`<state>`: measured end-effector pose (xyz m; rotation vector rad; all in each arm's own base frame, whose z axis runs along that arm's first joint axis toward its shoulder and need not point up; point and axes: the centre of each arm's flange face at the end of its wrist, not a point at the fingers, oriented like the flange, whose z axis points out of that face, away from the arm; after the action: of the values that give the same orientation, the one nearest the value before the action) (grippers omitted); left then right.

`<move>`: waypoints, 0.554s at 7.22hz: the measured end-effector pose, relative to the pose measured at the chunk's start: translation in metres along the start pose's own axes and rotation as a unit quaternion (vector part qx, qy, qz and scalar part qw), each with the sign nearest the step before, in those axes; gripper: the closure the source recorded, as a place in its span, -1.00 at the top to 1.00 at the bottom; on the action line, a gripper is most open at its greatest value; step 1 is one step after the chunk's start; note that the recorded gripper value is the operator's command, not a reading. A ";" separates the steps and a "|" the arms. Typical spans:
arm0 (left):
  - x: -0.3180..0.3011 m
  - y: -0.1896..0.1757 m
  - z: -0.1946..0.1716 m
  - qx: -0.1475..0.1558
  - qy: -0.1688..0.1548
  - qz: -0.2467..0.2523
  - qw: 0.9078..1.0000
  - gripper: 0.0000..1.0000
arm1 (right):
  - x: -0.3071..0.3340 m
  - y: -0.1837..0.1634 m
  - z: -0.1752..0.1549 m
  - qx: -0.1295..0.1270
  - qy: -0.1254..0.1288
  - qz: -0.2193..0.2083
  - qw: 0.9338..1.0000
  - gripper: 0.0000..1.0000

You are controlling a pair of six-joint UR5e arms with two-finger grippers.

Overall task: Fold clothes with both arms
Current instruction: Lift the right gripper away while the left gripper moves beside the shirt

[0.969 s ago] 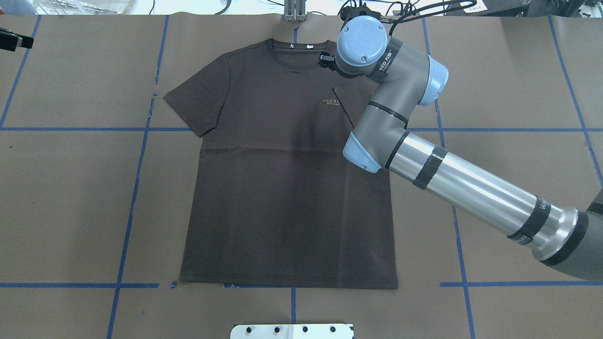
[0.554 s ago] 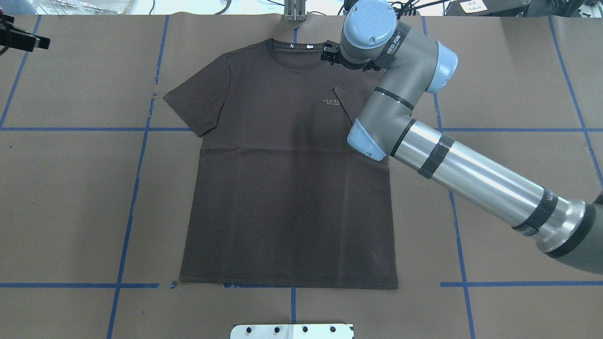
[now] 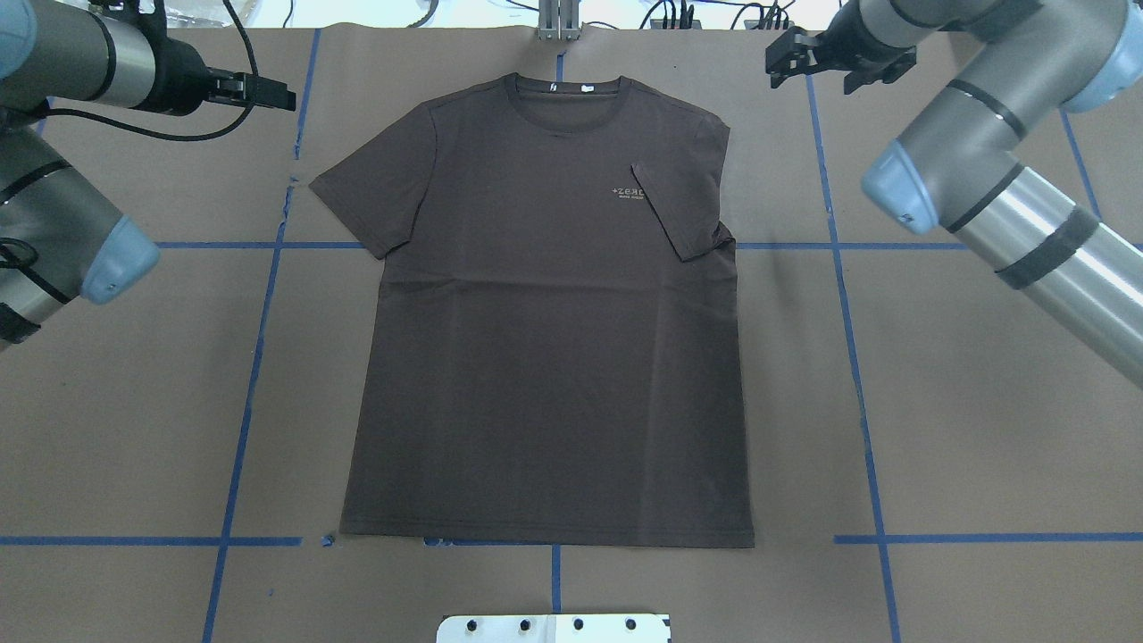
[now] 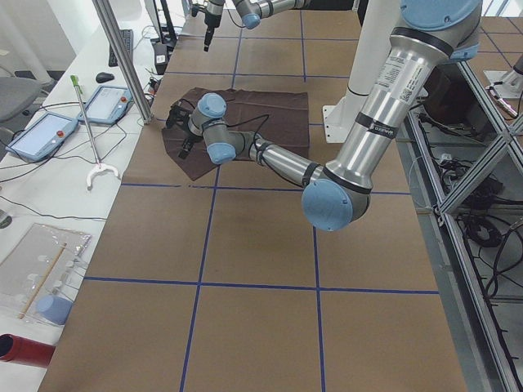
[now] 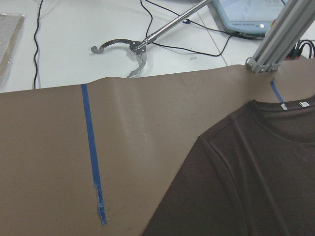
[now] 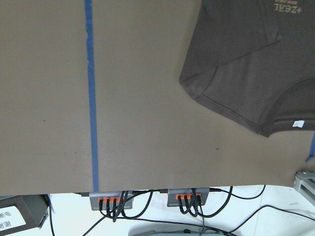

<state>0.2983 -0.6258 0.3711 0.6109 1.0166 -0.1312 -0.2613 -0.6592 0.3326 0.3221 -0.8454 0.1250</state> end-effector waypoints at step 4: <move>-0.008 0.048 0.069 0.014 -0.036 -0.043 0.998 0.36 | 0.091 0.007 -0.025 -0.024 -0.019 -0.033 0.999 1.00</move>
<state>0.3648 -0.6240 0.4235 0.5837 0.9738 -0.2413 -0.1849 -0.6462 0.3872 0.3073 -0.8723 0.0373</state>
